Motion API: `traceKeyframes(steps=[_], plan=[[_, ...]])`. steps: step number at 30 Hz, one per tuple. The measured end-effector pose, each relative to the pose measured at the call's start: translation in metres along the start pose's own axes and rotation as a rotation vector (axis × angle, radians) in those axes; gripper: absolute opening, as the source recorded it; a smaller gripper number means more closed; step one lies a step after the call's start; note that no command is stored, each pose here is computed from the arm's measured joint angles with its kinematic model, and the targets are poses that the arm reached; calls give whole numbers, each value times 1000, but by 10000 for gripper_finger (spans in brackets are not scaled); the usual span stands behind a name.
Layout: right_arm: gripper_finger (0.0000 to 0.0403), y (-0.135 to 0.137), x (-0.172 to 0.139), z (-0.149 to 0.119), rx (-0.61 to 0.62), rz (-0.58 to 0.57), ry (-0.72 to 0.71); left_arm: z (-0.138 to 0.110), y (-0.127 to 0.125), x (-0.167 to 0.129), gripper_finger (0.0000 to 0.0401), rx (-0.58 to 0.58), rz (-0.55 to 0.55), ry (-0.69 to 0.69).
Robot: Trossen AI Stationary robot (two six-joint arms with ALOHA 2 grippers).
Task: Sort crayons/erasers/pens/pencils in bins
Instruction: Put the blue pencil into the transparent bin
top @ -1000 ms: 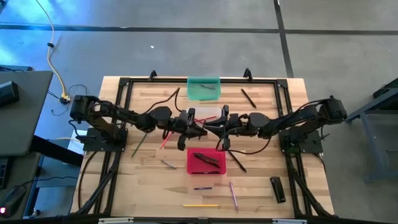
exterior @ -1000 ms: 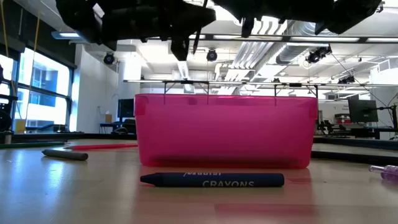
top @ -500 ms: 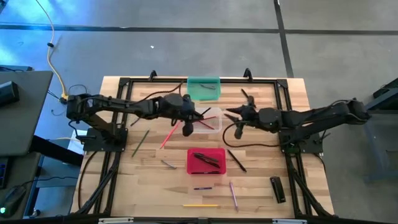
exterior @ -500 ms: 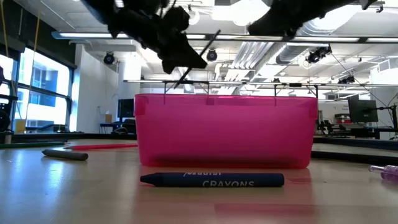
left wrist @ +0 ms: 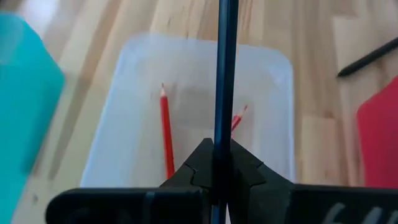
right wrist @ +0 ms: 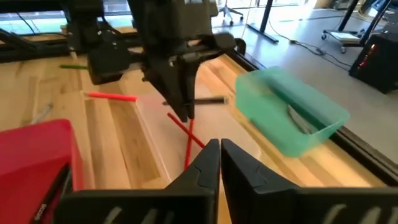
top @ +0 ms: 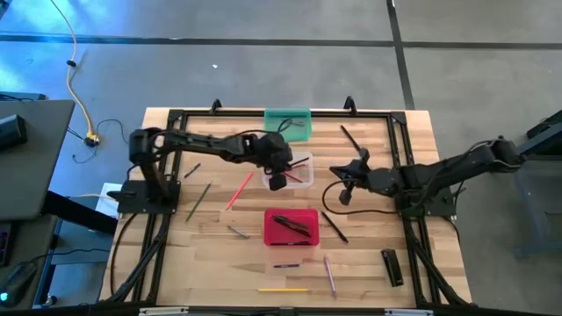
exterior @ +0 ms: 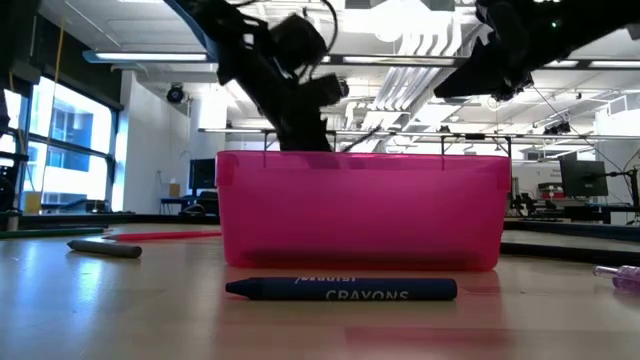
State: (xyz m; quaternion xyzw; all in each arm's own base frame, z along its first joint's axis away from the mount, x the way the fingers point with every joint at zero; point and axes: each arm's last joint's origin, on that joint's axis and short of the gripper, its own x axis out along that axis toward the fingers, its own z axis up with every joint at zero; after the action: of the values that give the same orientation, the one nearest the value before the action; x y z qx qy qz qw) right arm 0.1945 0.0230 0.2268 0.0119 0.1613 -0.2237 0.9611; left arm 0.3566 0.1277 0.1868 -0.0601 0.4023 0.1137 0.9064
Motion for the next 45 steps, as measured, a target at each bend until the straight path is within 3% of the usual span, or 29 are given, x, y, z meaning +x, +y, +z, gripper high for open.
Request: traceKeyframes(steps=[13, 45], plan=[[0, 3, -4, -12, 21, 23, -38, -1, 14, 30, 0, -14, 19, 105], [0, 3, -4, -12, 12, 24, -37, -8, 19, 30, 1, -84, 27, 157]])
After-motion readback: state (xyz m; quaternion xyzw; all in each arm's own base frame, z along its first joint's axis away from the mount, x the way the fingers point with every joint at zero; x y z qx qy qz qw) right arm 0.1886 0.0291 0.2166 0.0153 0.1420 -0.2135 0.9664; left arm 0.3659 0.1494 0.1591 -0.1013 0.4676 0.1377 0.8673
